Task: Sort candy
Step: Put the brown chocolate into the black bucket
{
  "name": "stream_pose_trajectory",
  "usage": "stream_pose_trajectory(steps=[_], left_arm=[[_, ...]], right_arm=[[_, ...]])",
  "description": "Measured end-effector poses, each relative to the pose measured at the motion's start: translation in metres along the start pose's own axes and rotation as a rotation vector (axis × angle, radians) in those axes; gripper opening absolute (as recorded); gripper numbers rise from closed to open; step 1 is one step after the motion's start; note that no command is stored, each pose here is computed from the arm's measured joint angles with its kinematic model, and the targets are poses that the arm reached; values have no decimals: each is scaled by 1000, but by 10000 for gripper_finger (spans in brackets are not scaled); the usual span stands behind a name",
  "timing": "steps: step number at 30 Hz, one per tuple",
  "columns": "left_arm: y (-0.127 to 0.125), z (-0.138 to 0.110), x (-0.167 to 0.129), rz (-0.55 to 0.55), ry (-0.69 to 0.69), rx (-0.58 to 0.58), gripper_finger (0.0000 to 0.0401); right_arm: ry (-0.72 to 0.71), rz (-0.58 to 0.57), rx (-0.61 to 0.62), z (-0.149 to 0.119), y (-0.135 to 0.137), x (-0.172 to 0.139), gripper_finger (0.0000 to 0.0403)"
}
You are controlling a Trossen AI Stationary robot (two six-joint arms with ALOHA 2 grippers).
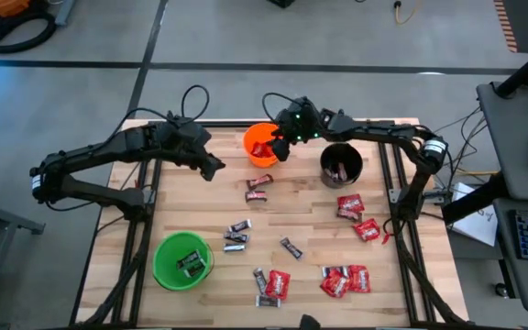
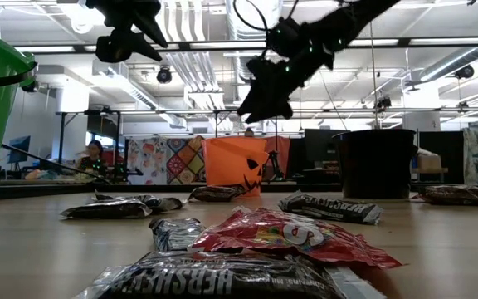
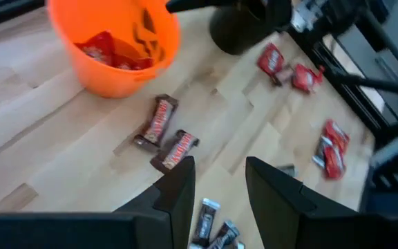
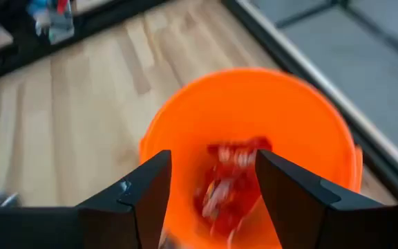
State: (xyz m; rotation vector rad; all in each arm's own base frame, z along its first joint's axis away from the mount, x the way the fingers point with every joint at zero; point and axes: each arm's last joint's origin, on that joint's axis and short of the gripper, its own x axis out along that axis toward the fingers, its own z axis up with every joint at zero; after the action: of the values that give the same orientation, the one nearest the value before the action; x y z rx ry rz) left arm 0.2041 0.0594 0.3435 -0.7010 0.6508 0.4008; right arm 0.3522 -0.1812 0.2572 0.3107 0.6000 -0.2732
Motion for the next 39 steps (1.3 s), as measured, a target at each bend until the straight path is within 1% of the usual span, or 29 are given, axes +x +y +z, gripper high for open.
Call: stream_pose_trajectory(steps=[7,9,12,16,21,23,27,29,32,34,37,39], left_arm=[[-3,-2,0,-39,19,107,113],[-6,-2,0,-52,11,139,113],[-10,-2,1,-75,-5,193,113],[-14,-1,1,-97,-24,258,113],[-16,0,0,-101,-54,283,113],[-16,1,0,-101,-55,283,113],[-16,1,0,-100,-55,285,113],[-16,1,0,-100,-56,296,113],[-16,0,0,-99,-56,309,113],[-16,0,0,-99,-56,310,113],[-16,0,0,-99,-57,318,113],[-16,0,0,-99,-57,321,113]], right_arm=[[203,27,49,29,34,-36,205],[270,32,65,32,45,-46,206],[387,34,121,32,61,-60,206],[569,18,213,23,80,-76,206],[764,-20,261,3,106,-86,206],[815,-31,267,-5,117,-90,206],[853,-35,280,-19,138,-96,206],[866,-26,261,-26,147,-102,206],[889,-8,191,-40,158,-113,206],[914,20,116,-53,164,-121,206],[931,92,-32,-76,168,-136,206],[912,146,-94,-90,167,-144,206]])
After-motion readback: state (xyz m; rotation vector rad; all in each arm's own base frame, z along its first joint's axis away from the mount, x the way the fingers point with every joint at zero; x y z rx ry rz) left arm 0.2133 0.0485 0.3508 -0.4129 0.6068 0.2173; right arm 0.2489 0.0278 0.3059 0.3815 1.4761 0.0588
